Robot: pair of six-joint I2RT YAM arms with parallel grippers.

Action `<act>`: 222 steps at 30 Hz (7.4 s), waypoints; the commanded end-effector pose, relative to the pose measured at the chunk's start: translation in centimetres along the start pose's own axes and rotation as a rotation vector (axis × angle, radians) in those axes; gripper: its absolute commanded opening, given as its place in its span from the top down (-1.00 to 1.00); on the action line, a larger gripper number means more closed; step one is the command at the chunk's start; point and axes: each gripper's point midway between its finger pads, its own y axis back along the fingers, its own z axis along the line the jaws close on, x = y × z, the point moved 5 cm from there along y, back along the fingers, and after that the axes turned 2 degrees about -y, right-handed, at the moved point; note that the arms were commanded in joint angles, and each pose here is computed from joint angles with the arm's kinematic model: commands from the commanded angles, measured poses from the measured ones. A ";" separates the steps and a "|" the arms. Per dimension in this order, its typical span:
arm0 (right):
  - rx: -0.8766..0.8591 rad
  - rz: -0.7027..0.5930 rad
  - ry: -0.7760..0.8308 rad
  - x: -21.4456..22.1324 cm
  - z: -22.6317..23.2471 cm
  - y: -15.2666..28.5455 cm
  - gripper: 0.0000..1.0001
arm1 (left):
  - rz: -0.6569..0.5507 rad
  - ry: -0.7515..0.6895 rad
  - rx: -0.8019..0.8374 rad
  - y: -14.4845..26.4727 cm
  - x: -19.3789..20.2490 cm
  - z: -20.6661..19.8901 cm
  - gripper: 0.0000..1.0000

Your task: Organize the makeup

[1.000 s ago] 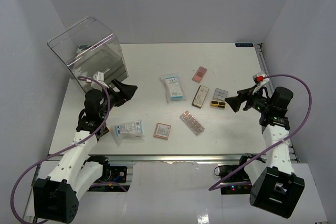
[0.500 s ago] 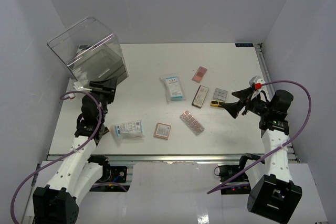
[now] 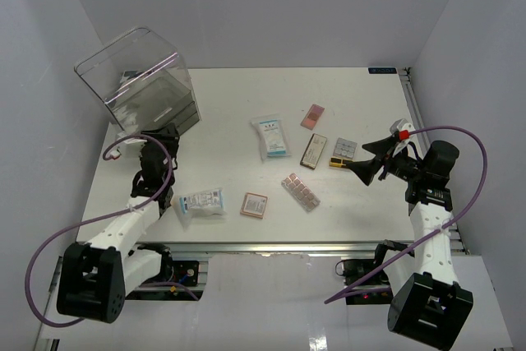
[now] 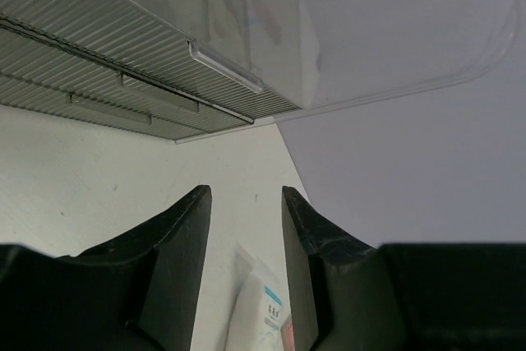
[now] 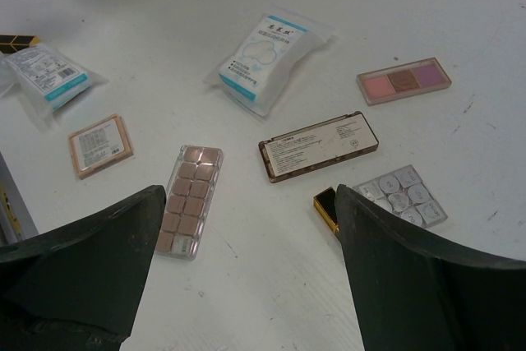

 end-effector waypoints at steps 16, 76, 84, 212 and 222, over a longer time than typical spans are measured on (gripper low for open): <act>0.001 -0.009 0.026 -0.1 -0.3 -0.2 -0.80 | -0.103 0.155 0.059 -4.5 0.0 -0.2 -0.07; -0.019 -0.008 0.025 0.0 -0.1 -0.4 -0.81 | 0.042 0.345 0.199 -6.5 -2.2 -0.2 1.00; -0.024 -0.006 0.021 0.1 -0.1 -0.6 -0.80 | 0.105 0.308 0.285 -3.4 -2.6 -2.5 1.00; -0.781 0.227 -0.216 -1.6 12.1 -21.4 -0.80 | -0.033 0.288 0.136 -6.1 -2.8 1.8 1.00; -0.773 0.224 -0.234 -1.8 12.1 -21.7 -0.81 | 0.112 0.296 0.219 -1.7 -2.0 0.8 1.00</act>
